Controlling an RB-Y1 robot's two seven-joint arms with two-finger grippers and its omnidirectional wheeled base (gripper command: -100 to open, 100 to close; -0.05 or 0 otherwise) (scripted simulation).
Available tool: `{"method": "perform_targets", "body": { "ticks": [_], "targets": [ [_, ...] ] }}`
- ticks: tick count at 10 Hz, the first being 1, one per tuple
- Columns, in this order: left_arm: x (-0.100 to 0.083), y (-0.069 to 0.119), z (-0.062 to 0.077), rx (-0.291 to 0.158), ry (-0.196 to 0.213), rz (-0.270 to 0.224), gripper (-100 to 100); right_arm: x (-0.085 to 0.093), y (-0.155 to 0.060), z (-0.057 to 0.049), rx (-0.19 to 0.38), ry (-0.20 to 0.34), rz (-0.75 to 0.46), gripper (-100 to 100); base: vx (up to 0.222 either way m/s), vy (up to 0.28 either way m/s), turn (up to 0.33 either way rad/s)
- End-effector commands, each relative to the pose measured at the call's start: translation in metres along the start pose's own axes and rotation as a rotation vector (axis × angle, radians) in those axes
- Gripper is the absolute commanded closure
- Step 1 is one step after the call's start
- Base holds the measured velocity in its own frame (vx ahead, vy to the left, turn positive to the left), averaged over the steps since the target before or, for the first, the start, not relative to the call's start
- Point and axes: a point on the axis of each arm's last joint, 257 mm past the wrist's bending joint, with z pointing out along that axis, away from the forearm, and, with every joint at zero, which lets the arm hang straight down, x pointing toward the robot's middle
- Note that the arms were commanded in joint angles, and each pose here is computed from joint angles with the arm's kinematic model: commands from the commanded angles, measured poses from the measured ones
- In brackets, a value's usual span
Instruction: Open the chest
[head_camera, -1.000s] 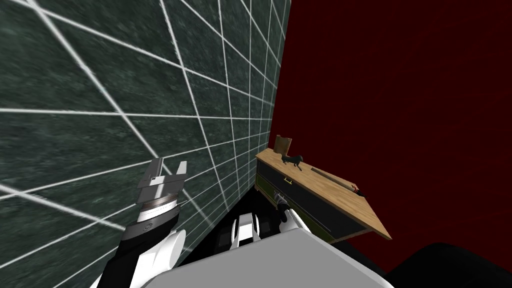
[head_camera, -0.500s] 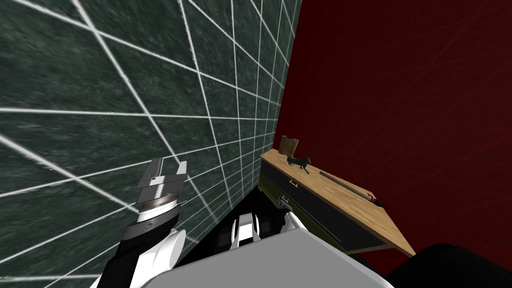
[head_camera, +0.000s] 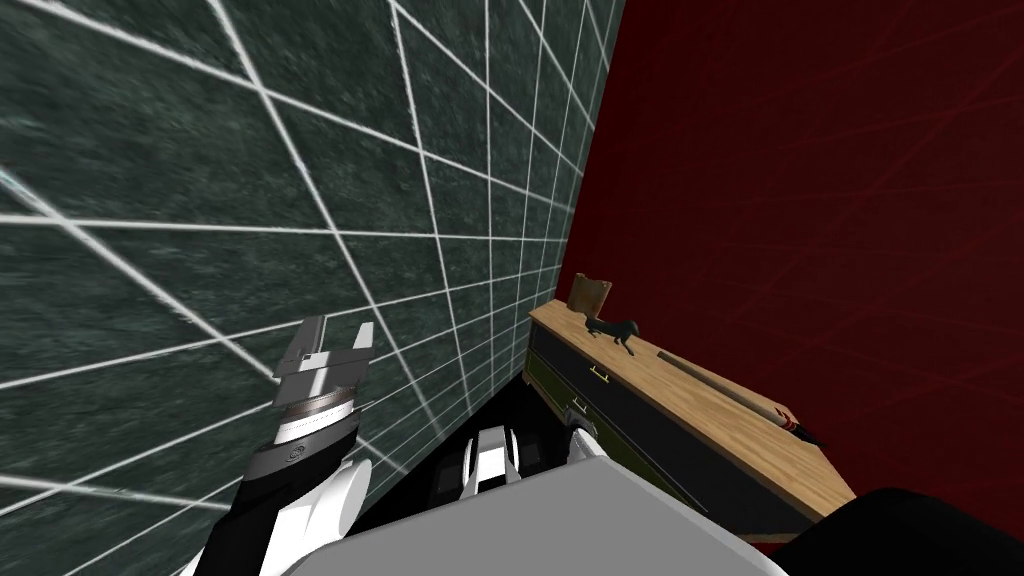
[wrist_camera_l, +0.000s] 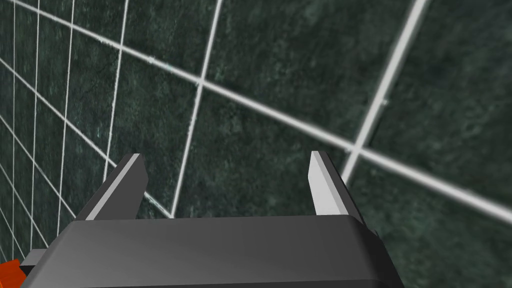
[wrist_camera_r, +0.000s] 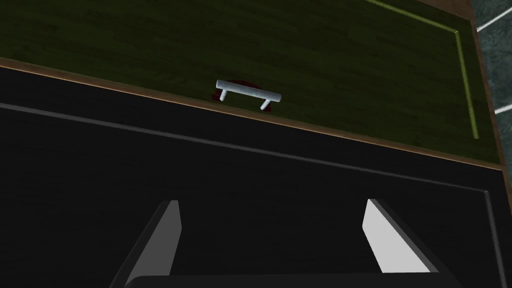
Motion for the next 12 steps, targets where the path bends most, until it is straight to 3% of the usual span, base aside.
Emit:
{"method": "perform_targets", "body": {
  "ticks": [1, 4, 6, 9, 12],
  "targets": [
    [0.0, 0.0, 0.0, 0.0, 0.0, 0.0, 0, 0.006, -0.023, 0.004, 0.075, -0.003, -0.047, -100, 0.003, 0.012, -0.022],
    [0.0, 0.0, 0.0, 0.0, 0.0, 0.0, 0, 0.012, -0.069, 0.009, 0.22, -0.027, -0.177, -100, 0.016, 0.02, 0.155],
    [0.0, 0.0, 0.0, 0.0, 0.0, 0.0, 0, 0.006, -0.089, 0.007, 0.289, -0.055, -0.23, -100, 0.019, 0.021, 0.174],
    [0.0, 0.0, 0.0, 0.0, 0.0, 0.0, 0, 0.007, -0.124, 0.003, 0.402, -0.073, -0.309, -100, 0.022, 0.015, 0.094],
    [0.0, 0.0, 0.0, 0.0, 0.0, 0.0, 0, -0.007, -0.155, -0.005, 0.515, -0.128, -0.408, -100, 0.025, 0.012, 0.122]
  ]
}}
